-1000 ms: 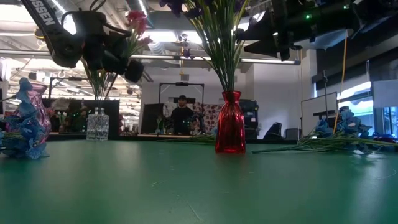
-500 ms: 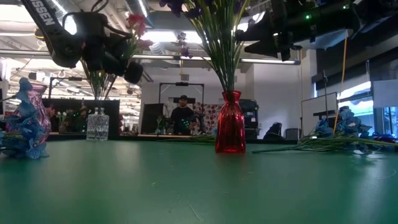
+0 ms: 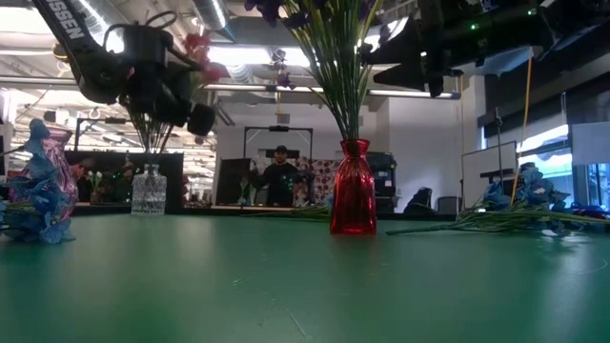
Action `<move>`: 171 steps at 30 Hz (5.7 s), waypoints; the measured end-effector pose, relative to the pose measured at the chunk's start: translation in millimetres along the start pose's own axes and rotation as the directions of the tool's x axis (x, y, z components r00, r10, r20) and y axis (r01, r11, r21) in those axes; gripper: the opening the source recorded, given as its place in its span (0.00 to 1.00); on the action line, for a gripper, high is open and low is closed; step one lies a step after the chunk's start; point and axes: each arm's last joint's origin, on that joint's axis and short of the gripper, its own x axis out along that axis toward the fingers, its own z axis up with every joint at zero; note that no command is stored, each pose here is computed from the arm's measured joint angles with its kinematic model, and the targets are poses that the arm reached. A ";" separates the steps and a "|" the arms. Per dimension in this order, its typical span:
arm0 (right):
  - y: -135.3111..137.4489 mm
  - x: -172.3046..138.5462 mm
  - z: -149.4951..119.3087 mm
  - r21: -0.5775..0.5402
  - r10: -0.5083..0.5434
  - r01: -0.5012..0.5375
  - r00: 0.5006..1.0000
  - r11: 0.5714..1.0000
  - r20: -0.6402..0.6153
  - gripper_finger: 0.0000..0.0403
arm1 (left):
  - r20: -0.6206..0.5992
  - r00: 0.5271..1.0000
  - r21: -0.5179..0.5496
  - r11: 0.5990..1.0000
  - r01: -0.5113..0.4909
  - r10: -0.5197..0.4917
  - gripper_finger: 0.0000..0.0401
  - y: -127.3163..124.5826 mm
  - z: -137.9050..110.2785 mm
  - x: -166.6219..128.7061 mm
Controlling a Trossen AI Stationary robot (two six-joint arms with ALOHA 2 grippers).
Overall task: Sort flowers into vase by color
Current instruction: Put the red flowers into the transparent vase, then put the right blue flowers into the violet vase
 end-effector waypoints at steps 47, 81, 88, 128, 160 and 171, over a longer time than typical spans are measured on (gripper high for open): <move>0.1 -10.0 12.0 -0.008 0.016 -0.018 0.984 1.000 -0.176 0.64 | -0.228 0.974 -0.061 0.998 -0.008 -0.006 0.46 6.4 12.9 -29.0; -0.5 -10.9 7.9 0.047 0.016 -0.005 0.975 0.999 -0.220 0.64 | -0.287 0.956 -0.124 0.992 0.034 -0.069 0.46 49.9 29.6 -28.8; -0.9 -11.3 6.2 0.065 0.012 0.003 0.972 0.998 -0.237 0.64 | -0.454 0.884 -0.154 0.987 0.044 -0.110 0.46 65.1 40.4 -22.2; -1.6 -11.9 3.2 0.088 0.009 0.015 0.964 0.996 -0.266 0.64 | -0.541 0.612 -0.415 0.816 0.403 -0.577 0.46 69.1 46.5 -88.5; -7.3 -54.6 52.5 0.417 -0.161 0.552 0.720 0.723 -0.675 0.64 | -0.210 0.267 -0.452 0.336 0.827 -0.940 0.42 40.1 78.2 -175.3; -1.8 -57.0 -43.0 0.496 -0.081 0.867 0.491 -0.048 -0.867 0.64 | -0.196 0.329 -0.414 0.382 0.826 -0.924 0.39 38.6 79.0 -174.1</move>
